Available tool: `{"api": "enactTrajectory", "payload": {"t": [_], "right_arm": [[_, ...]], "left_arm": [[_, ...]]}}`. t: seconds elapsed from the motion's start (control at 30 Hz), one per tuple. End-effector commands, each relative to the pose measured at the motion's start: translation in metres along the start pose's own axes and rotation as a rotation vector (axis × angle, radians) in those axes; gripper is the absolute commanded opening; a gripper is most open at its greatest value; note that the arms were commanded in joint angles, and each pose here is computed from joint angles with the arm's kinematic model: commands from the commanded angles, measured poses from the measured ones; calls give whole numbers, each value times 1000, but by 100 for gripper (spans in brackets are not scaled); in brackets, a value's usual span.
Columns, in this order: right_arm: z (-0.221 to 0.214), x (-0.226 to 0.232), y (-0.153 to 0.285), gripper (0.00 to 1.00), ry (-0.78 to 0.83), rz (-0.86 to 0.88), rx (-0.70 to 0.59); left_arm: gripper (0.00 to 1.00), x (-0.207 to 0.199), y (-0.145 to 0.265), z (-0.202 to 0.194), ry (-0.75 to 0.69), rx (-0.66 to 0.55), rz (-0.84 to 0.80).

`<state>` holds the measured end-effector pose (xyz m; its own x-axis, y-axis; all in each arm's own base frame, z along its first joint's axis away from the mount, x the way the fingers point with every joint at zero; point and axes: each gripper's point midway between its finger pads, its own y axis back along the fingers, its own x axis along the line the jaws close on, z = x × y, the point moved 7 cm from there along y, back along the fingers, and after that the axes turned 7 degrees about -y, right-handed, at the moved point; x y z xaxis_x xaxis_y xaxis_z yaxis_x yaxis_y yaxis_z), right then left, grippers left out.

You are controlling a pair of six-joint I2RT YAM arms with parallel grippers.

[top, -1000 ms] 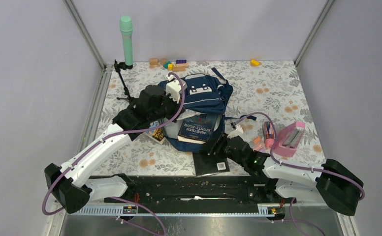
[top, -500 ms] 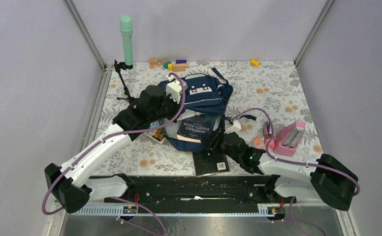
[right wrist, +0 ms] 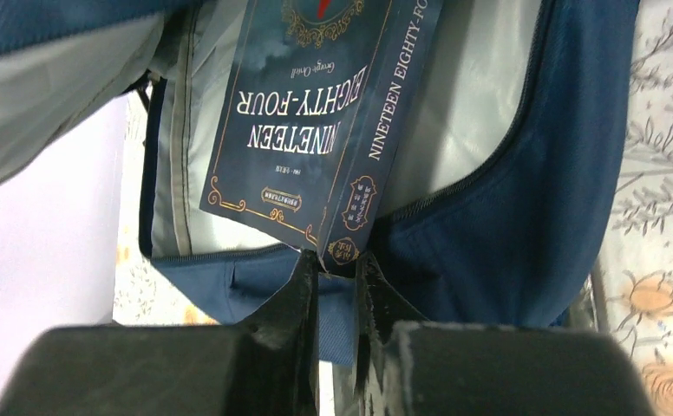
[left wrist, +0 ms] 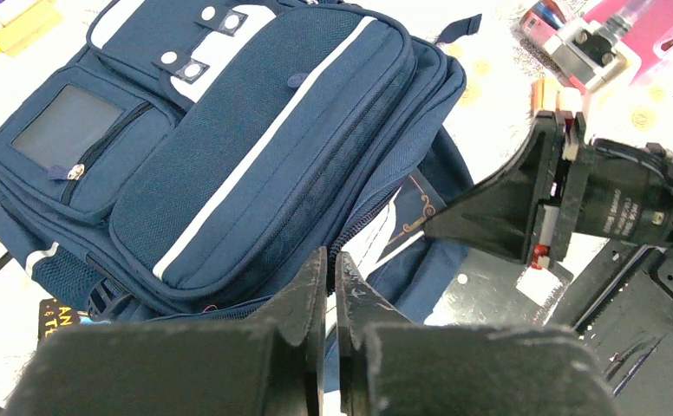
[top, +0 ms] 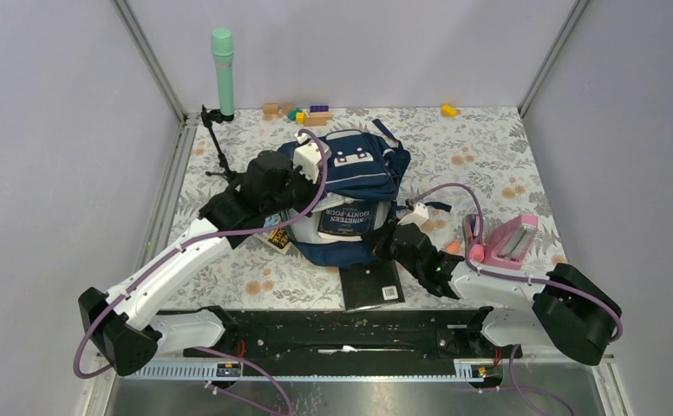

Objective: Pack the student bag
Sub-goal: Place the book in the student bag.

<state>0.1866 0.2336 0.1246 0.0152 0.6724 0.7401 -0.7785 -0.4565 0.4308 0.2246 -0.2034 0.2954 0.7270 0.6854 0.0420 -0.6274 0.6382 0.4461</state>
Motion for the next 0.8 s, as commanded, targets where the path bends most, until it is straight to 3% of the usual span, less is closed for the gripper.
{"api": "enactTrajectory", "payload": {"t": [0.0,0.13,0.57,0.77], "right_arm": [[40,18,-15,0,18,85,-159],[55,20,-22,0,52,109,-211],[58,35,-59,0,332,222,-123],[69,16,-67,3,410,43,-179]], "left_arm": [[0,2,11,34,-25,-159,21],[0,2,11,34,-27,-156,24],[0,2,10,32,-34,-147,28],[0,2,10,33,-34,-148,26]]}}
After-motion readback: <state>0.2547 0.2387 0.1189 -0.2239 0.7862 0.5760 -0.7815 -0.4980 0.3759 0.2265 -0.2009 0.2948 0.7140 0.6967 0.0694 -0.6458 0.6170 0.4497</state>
